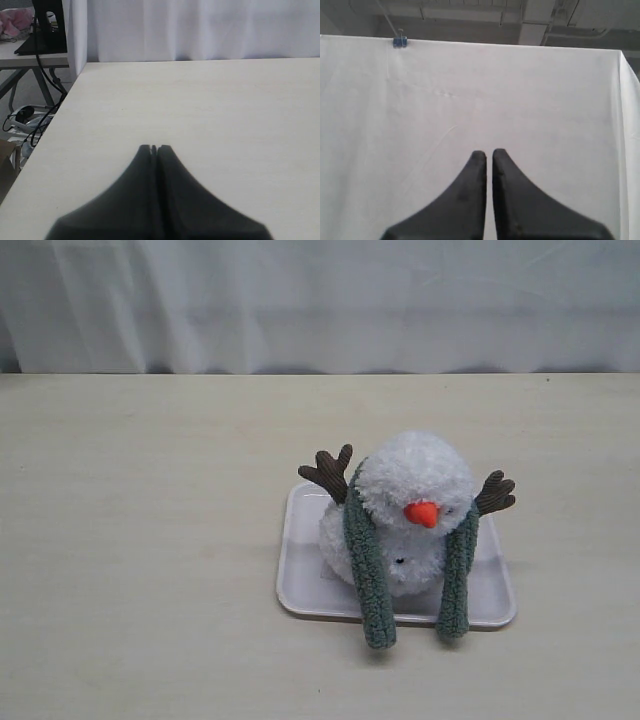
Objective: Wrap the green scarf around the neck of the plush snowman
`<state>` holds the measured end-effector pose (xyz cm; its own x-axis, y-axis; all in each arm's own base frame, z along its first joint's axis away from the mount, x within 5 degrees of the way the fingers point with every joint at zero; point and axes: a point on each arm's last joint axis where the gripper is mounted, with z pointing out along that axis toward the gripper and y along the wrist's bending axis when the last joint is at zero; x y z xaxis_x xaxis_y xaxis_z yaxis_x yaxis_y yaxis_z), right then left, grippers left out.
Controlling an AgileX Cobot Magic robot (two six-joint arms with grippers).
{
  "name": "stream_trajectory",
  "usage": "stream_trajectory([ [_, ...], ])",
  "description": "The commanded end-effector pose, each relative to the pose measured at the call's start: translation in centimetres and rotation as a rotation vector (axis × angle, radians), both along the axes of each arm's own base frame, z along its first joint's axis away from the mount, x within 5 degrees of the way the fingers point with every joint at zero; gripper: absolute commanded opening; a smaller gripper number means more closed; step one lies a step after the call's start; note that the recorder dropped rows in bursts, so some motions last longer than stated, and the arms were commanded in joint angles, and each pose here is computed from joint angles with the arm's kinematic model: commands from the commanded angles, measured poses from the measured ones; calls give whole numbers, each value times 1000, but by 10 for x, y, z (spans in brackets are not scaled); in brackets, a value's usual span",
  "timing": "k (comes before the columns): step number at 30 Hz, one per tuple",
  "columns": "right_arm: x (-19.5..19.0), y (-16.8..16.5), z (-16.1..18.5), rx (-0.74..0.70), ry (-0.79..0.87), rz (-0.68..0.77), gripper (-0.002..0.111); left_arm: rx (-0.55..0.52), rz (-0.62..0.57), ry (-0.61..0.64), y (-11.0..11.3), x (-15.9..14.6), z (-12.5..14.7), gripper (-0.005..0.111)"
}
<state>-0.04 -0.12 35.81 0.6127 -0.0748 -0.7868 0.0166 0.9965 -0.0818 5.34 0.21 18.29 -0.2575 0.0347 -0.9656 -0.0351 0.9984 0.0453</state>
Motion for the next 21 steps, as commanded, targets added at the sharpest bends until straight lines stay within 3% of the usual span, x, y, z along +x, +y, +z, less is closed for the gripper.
stream_trajectory([
  [1,9,1,-16,-17,52,-2,4,-7,-4,-15,0,0,0,0],
  [8,29,3,-54,-66,176,-19,4,-7,-4,-15,0,0,0,0],
  [10,35,4,-67,-141,212,-48,4,-7,-4,-15,0,0,0,0],
  [21,54,6,-129,-166,419,-38,4,-7,-4,-15,0,0,0,0],
])
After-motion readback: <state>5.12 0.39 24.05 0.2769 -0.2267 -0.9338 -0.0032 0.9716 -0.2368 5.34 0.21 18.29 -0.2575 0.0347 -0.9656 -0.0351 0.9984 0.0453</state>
